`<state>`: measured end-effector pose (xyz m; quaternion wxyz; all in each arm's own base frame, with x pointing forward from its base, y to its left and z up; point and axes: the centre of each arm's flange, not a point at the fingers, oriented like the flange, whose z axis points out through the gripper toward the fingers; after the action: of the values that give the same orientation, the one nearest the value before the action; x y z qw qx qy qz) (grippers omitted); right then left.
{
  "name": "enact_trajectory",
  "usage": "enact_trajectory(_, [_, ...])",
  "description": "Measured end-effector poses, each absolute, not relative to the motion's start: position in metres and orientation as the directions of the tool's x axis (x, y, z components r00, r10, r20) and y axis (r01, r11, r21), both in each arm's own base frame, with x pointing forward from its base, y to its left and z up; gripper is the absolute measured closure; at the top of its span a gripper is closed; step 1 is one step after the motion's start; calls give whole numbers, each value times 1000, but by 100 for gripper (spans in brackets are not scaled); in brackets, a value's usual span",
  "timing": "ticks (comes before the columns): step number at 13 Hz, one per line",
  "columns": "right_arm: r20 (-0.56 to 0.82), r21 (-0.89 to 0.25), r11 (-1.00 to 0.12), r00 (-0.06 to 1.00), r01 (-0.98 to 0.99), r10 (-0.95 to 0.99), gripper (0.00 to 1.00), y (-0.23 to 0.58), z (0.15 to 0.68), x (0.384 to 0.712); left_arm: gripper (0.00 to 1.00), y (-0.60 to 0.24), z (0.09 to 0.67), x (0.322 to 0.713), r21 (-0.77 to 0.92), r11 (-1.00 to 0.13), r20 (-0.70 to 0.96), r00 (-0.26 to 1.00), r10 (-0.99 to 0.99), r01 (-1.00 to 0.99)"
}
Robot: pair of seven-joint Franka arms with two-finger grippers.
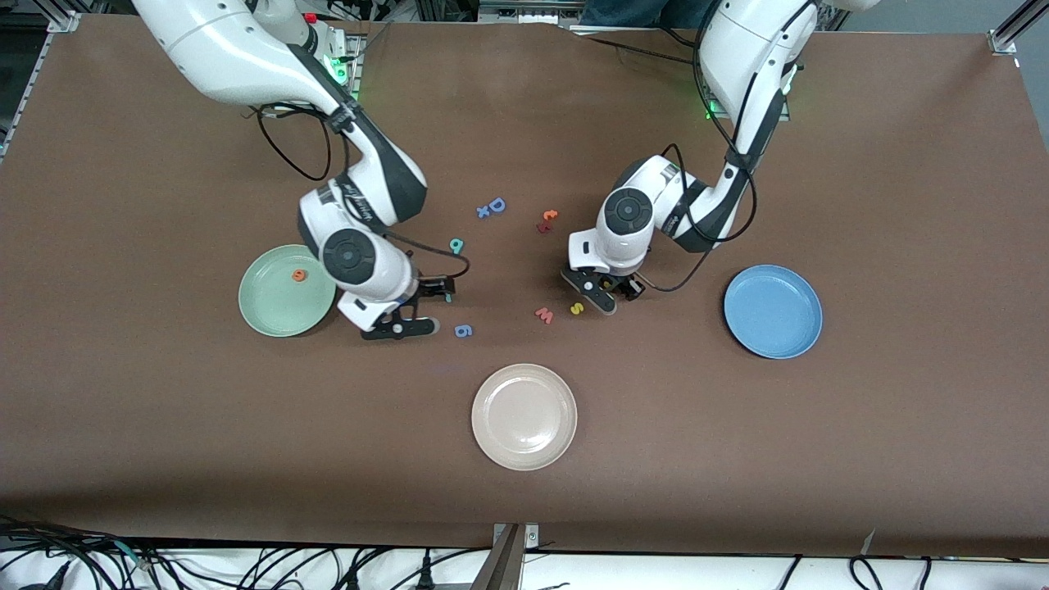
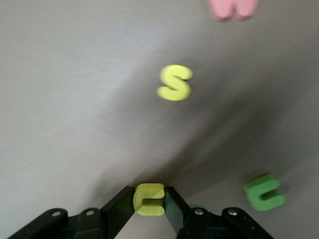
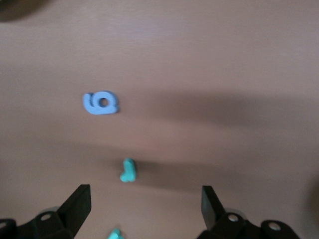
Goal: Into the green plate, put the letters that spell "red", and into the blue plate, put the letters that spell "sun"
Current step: 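Grasp the l with the right gripper while the left gripper lifts the u, then carry the l to the green plate while the left gripper drops the u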
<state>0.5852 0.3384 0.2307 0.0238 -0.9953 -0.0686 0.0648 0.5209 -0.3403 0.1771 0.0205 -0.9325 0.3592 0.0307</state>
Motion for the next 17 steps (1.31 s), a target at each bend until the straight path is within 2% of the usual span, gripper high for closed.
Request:
enact_trajectory(1, [-124,-57,-988,981,146,152,11,345,223,582,67,-328,185,530,-17,-738,-69,738,-672,-674])
enact_trajectory(4, [-115,-73,-984,978,165,172,48,359,204,575,67,-266,216,564,18,-740,-76,737,-671,-672])
enact_trajectory(5, [-112,-78,-982,978,170,178,52,363,198,572,67,-242,225,574,32,-745,-78,742,-666,-666])
enact_trajectory(8, [-112,-86,-981,976,176,186,55,365,178,563,67,-171,240,595,50,-783,-107,776,-621,-620])
enact_trajectory(13, [-109,-80,-981,976,178,186,60,360,173,561,67,-83,228,603,82,-801,-140,788,-599,-594])
enact_trajectory(15, [-108,-81,-980,976,180,188,75,361,174,560,67,-59,218,603,94,-810,-153,796,-586,-578])
enact_trajectory(17, [-104,-80,-980,977,180,188,78,361,177,561,66,-55,206,601,103,-812,-165,795,-583,-574])
